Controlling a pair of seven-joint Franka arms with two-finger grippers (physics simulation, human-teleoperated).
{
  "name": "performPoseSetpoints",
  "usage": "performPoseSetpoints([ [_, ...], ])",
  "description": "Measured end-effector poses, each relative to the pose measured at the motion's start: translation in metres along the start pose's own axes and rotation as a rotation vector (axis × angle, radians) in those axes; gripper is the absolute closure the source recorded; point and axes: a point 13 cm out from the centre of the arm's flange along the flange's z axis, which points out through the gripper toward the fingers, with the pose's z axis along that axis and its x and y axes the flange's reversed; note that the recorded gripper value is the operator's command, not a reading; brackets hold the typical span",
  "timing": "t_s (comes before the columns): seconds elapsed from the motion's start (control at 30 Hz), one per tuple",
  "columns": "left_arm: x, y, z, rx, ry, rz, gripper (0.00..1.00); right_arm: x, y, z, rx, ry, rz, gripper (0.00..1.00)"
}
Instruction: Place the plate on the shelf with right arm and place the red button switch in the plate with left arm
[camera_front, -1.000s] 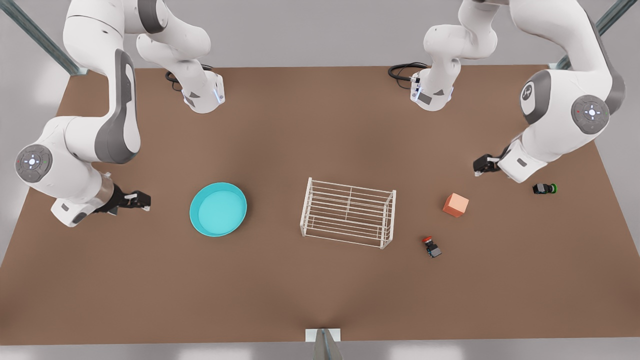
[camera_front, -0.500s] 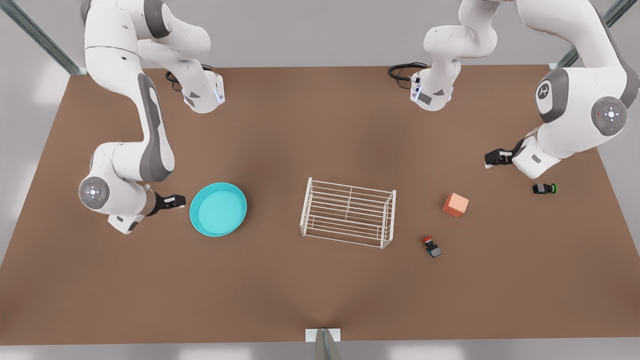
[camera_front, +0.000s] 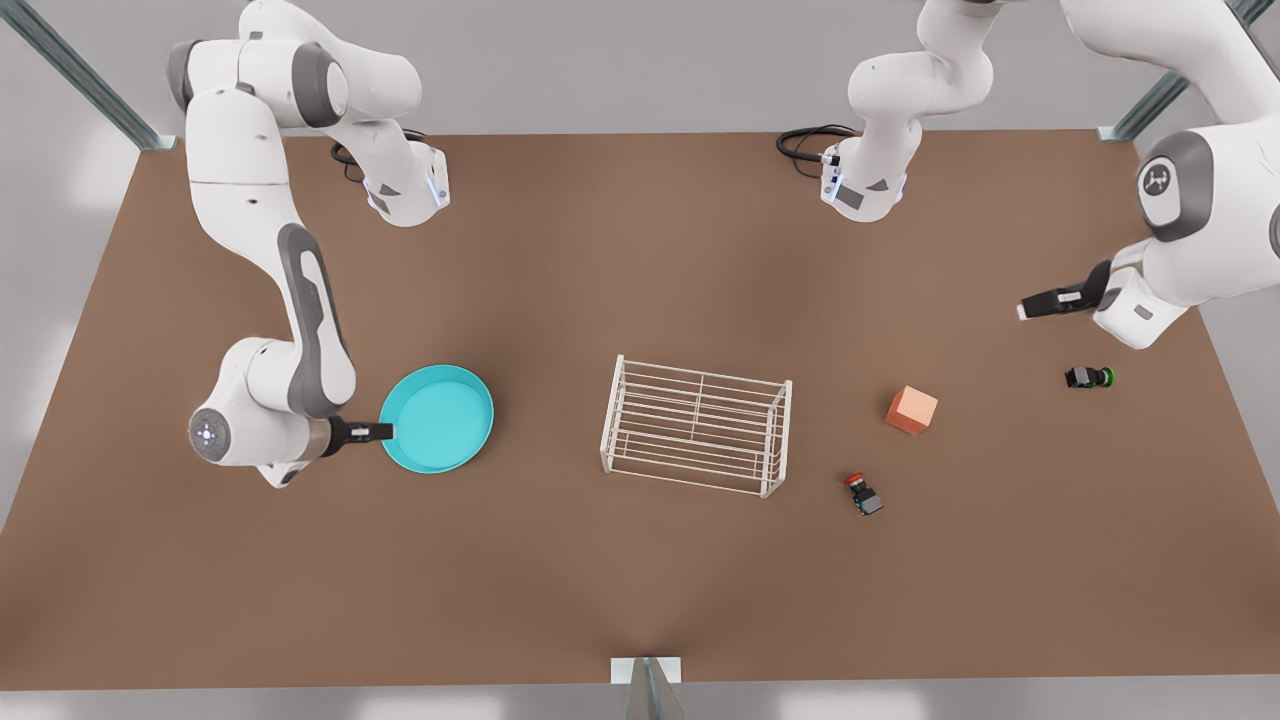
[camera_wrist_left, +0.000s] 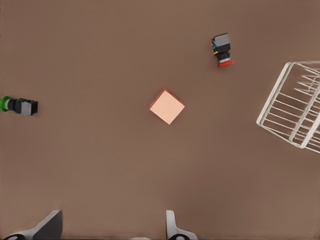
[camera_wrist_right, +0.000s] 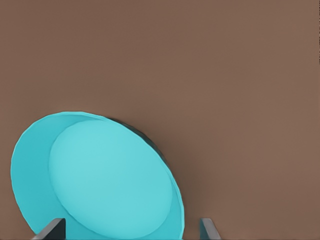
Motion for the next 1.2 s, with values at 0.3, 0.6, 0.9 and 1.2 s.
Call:
performPoseSetpoints([
  [0.3, 0.037, -0.05, -0.015, -0.011, 0.056, 0.056, 0.0, 0.0, -0.025, 0.049, -0.014, 0.058, 0.051, 0.1],
  [0.6, 0.043, -0.142, 0.002, -0.055, 0.029, 0.181, 0.0, 0.011, -0.033, 0.072, -0.013, 0.072, 0.06, 0.22],
  [0.9, 0.053, -0.198, 0.007, -0.1, -0.018, 0.263, 0.0, 0.009, -0.026, 0.092, -0.011, 0.079, 0.037, 0.43],
  [1.2, 0.045, -0.183, 0.015, -0.1, 0.002, 0.209, 0.0, 0.01, -0.026, 0.089, -0.02, 0.076, 0.022, 0.68],
])
